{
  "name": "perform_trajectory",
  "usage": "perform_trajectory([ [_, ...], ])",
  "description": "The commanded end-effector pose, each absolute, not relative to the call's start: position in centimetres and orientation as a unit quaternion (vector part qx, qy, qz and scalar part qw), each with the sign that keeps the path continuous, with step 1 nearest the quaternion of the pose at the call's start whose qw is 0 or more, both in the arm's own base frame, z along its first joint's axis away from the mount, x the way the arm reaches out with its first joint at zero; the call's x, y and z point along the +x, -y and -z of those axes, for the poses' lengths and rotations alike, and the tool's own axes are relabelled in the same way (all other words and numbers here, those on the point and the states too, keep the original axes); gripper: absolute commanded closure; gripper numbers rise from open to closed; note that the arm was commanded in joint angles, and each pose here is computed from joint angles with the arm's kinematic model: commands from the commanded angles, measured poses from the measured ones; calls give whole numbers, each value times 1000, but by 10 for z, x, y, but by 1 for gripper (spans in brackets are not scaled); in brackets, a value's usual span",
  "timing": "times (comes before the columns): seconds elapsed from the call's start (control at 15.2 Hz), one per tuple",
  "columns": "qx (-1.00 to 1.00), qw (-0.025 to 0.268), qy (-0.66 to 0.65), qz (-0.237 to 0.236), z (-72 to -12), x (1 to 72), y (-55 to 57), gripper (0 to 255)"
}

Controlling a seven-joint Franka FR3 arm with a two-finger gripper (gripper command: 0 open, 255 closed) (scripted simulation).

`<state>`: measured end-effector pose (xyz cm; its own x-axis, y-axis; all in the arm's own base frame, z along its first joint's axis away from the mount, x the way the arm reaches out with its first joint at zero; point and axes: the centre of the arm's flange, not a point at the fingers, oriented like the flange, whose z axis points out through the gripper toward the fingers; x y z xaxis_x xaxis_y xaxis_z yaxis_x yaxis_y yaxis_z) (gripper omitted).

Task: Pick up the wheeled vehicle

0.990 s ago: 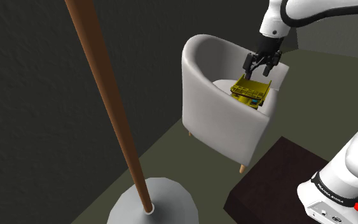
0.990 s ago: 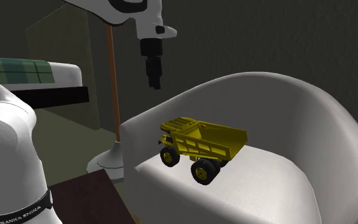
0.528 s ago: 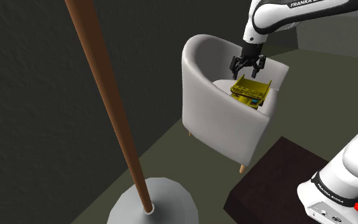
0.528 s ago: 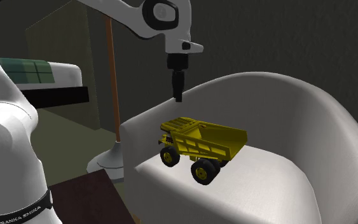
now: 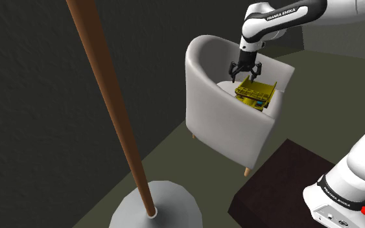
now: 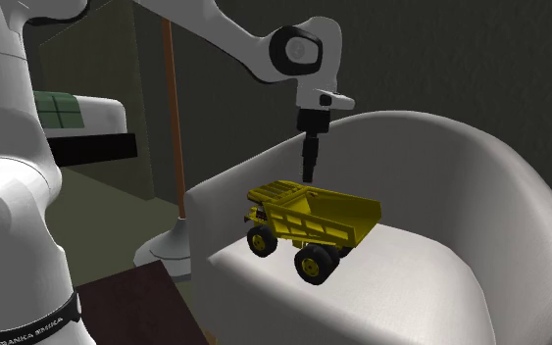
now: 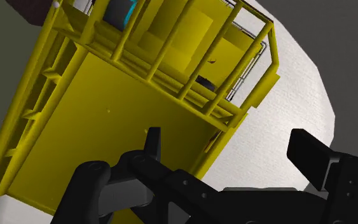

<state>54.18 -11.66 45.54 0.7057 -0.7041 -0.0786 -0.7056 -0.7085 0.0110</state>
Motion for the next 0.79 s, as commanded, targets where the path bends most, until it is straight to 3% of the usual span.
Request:
perform_trajectory([
  [0.0,-913,10,-405,-46,-442,556,132,0],
  [0.59,-913,10,-405,-46,-402,556,132,0],
  [0.66,-913,10,-405,-46,-402,557,132,255],
  [0.73,-913,10,-405,-46,-402,557,133,255],
])
